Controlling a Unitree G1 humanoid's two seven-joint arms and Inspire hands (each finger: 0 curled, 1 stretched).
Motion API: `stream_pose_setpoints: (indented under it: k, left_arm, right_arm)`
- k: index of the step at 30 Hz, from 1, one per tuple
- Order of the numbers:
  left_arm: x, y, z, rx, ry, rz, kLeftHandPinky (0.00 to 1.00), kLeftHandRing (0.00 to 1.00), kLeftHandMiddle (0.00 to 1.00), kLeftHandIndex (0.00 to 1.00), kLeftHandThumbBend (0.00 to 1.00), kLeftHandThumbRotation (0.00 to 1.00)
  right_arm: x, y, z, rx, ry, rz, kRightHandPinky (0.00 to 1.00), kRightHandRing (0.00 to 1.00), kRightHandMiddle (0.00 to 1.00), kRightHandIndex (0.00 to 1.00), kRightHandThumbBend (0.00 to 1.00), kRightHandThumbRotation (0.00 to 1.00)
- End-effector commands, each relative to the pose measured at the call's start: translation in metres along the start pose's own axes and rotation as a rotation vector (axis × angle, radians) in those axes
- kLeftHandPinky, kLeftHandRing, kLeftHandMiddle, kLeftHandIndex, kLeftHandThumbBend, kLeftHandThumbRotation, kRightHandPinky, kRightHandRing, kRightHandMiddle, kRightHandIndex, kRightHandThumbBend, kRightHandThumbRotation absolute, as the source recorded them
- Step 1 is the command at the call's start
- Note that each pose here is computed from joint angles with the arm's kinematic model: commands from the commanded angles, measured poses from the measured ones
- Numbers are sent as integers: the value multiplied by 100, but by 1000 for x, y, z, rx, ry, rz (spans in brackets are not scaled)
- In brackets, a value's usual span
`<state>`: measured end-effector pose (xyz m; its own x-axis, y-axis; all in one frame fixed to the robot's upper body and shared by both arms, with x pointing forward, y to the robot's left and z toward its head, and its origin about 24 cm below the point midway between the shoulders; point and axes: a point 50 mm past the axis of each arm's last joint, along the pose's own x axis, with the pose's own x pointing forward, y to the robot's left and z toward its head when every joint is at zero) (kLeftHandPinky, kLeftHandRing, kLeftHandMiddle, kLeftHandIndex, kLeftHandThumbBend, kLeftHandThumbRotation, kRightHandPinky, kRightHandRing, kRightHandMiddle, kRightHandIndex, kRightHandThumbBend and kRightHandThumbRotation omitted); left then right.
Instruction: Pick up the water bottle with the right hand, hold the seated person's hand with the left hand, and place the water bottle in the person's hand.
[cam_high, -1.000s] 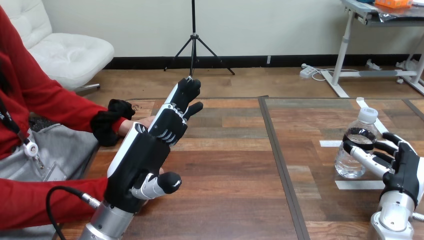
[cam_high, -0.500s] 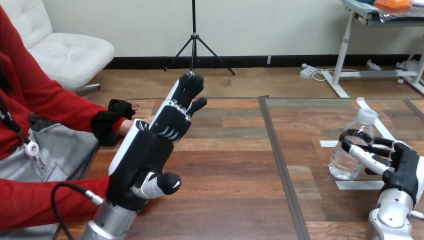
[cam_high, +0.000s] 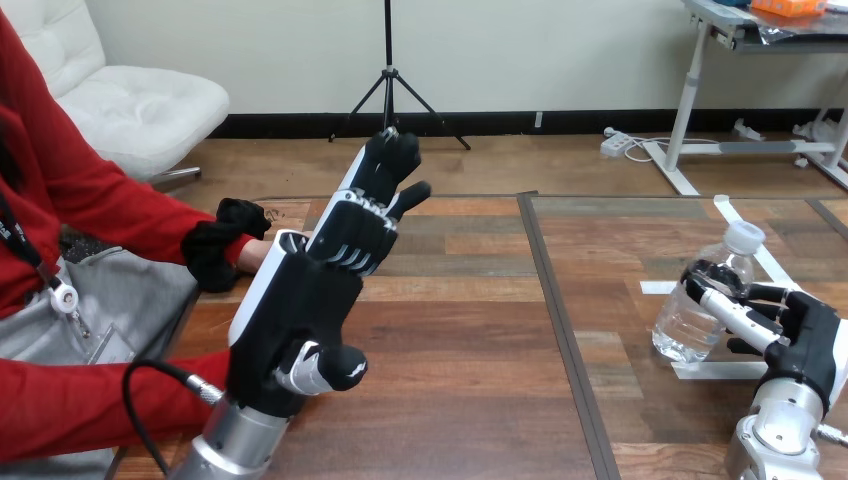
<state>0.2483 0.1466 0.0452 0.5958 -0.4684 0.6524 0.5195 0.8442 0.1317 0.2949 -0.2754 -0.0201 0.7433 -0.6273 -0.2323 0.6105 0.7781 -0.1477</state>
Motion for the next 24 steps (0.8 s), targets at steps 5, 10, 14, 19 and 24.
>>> stream_pose_setpoints:
  k: [5,10,14,19,24]
  left_arm:
    - [17,1,5,5,-84,3,92,99,100,100,98,76]
    - [18,1,4,-6,-88,-8,92,100,100,100,98,76]
    - [18,0,3,-19,-89,-13,92,100,100,100,98,75]
    - [19,0,2,-20,-97,-23,93,100,100,100,97,76]
    - [20,-1,2,-18,-93,-17,93,100,100,100,97,76]
  right_arm:
    - [9,6,25,83,-46,-3,29,34,35,30,83,0]
    - [9,4,24,100,-50,-14,29,34,35,29,83,0]
    - [9,3,24,105,-53,-13,30,34,34,29,82,0]
    - [9,2,24,102,-57,-13,32,36,36,30,83,0]
    - [9,1,25,97,-71,-6,31,35,36,30,84,0]
